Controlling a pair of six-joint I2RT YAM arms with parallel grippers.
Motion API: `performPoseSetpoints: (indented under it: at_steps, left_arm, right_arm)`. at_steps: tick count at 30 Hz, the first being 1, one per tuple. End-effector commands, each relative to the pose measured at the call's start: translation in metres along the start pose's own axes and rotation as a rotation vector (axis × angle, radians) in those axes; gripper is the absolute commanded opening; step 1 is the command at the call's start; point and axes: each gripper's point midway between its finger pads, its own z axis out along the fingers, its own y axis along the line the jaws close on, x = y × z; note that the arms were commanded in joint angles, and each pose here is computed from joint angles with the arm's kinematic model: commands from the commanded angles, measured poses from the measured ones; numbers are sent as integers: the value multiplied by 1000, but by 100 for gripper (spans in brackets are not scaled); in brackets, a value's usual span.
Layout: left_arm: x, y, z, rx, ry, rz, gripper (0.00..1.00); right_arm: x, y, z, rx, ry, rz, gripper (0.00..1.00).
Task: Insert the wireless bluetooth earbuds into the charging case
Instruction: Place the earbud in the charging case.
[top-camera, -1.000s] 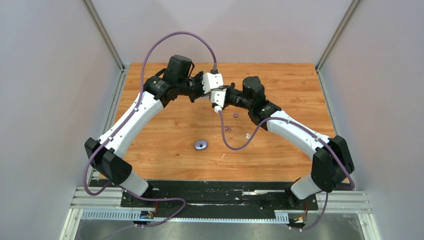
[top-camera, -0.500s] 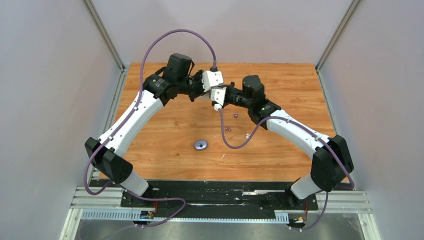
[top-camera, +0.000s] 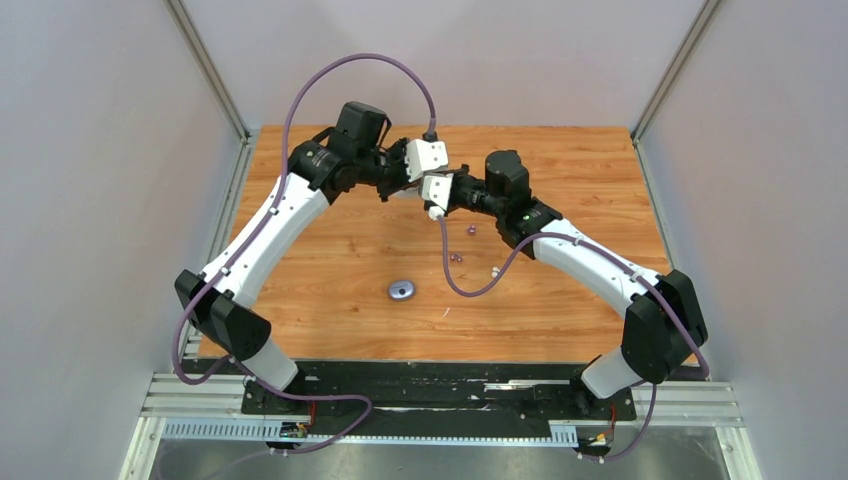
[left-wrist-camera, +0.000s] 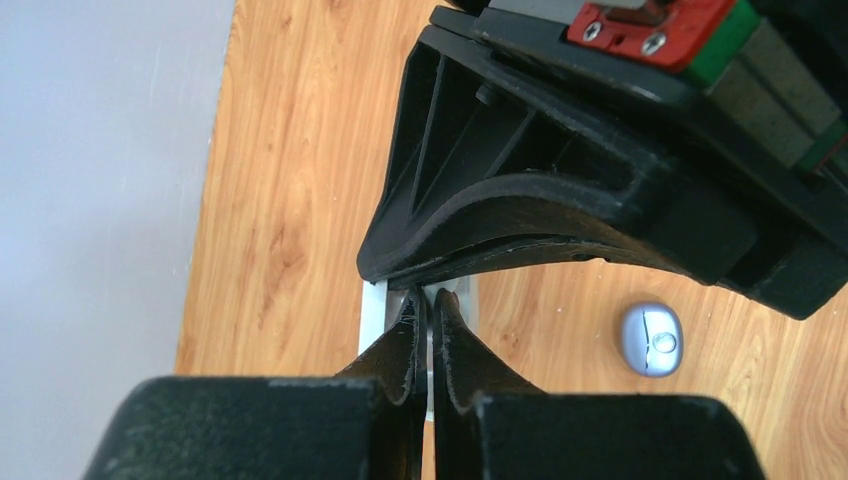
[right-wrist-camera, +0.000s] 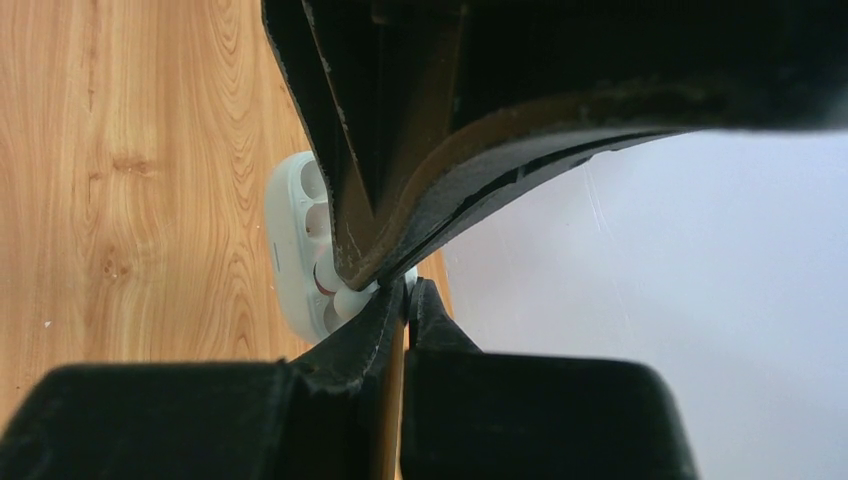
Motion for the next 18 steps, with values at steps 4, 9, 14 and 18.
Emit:
performPoseSetpoints:
  at_steps: [4,9,14,18]
  left_arm:
    - [-7,-36,20,177,32,155,2]
    - [-6,-33,27,148,70,107,1]
    - [-7,-35,27,137,77,68,8]
    - [-4,-41,30,159,77,41,10]
  right_arm:
    - [-24,-23,10,69,-27,92,0]
    - [-28,-27,11,80,-31,95,0]
    - [-29,-26,10,83,-28,101,0]
    - [-31,-25,12,83,-34,108,0]
